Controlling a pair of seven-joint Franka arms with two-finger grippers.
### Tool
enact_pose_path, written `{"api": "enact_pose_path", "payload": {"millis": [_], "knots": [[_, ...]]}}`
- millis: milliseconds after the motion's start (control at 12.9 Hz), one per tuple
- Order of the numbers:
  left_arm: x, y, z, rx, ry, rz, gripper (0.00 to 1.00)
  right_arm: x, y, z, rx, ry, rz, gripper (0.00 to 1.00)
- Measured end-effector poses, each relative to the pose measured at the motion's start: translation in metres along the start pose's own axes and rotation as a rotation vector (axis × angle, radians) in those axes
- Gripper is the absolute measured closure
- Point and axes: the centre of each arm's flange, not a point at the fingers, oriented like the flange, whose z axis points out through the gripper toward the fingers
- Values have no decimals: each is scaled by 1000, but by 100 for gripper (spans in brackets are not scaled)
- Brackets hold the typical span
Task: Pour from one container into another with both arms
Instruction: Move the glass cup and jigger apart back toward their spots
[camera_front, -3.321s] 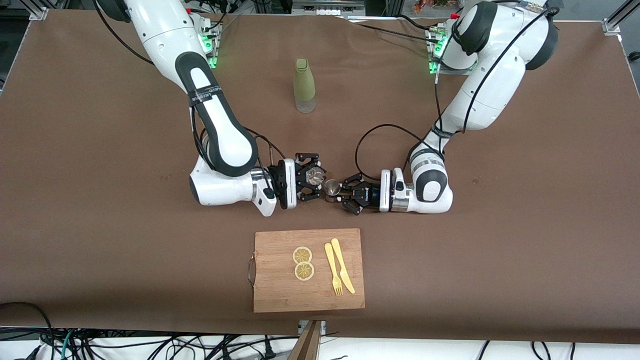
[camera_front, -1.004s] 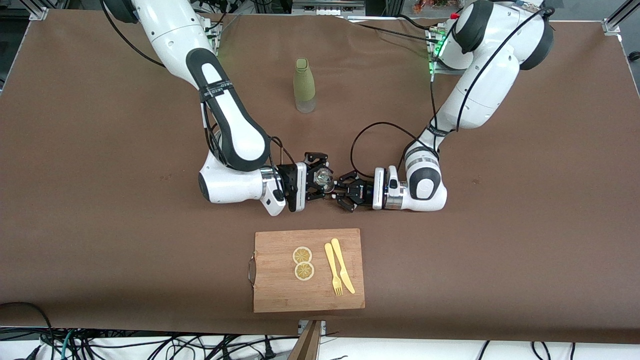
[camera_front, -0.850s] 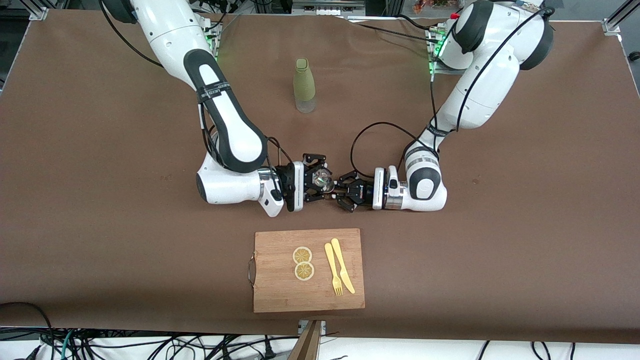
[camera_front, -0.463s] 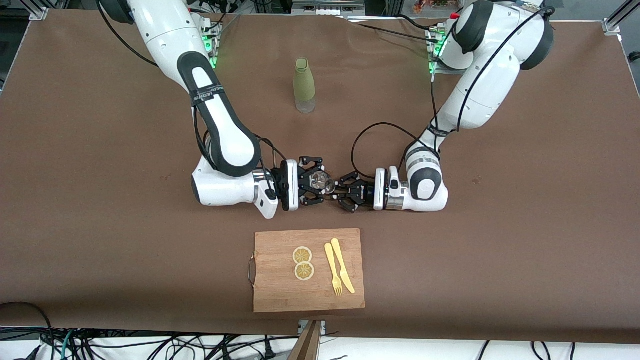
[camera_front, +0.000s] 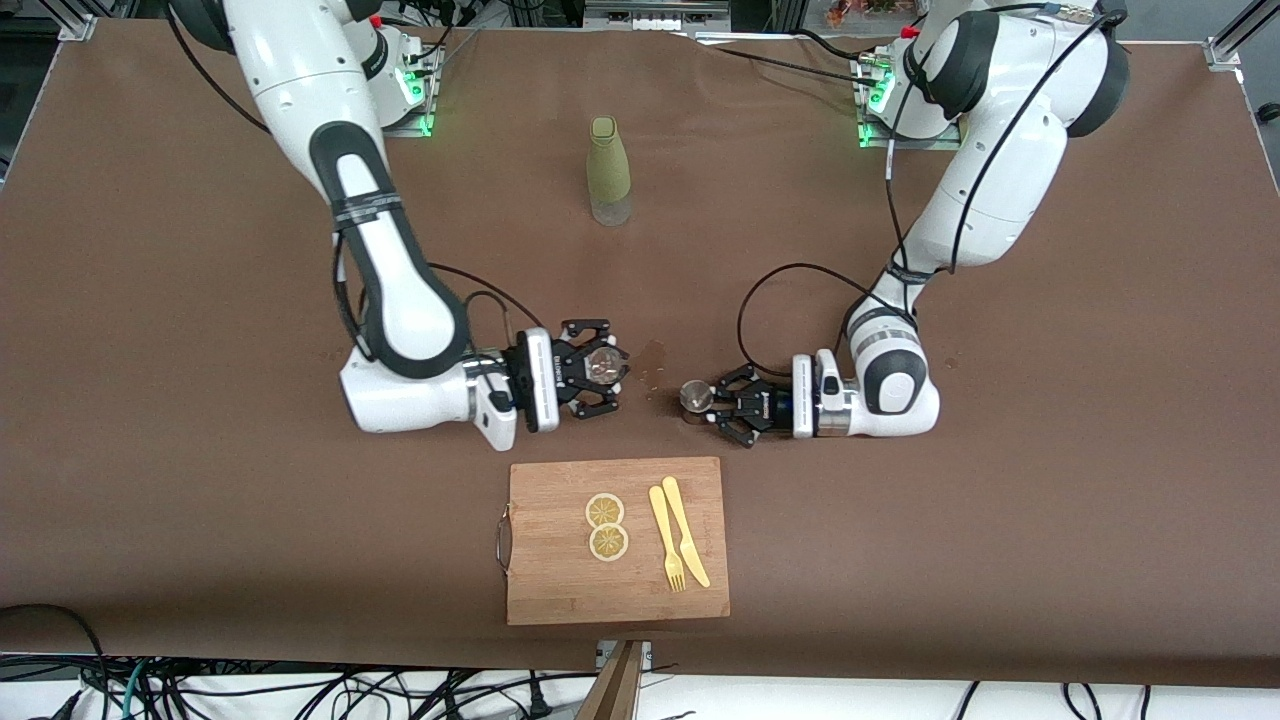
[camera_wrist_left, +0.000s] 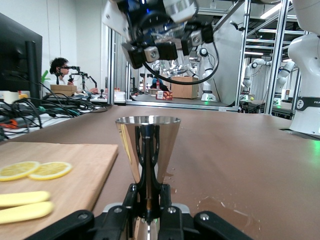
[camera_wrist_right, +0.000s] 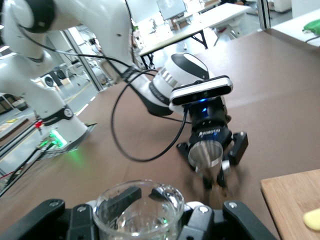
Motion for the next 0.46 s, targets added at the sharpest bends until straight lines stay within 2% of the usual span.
{"api": "enact_pose_path", "payload": {"millis": [232,463], "knots": [[3,-10,-44,0,45,10,79,-25,3,-67,60,9,-47,81],[9,-22,-125,-4,11,40,79,-58,-2,-130,109,17,-123,81]]}}
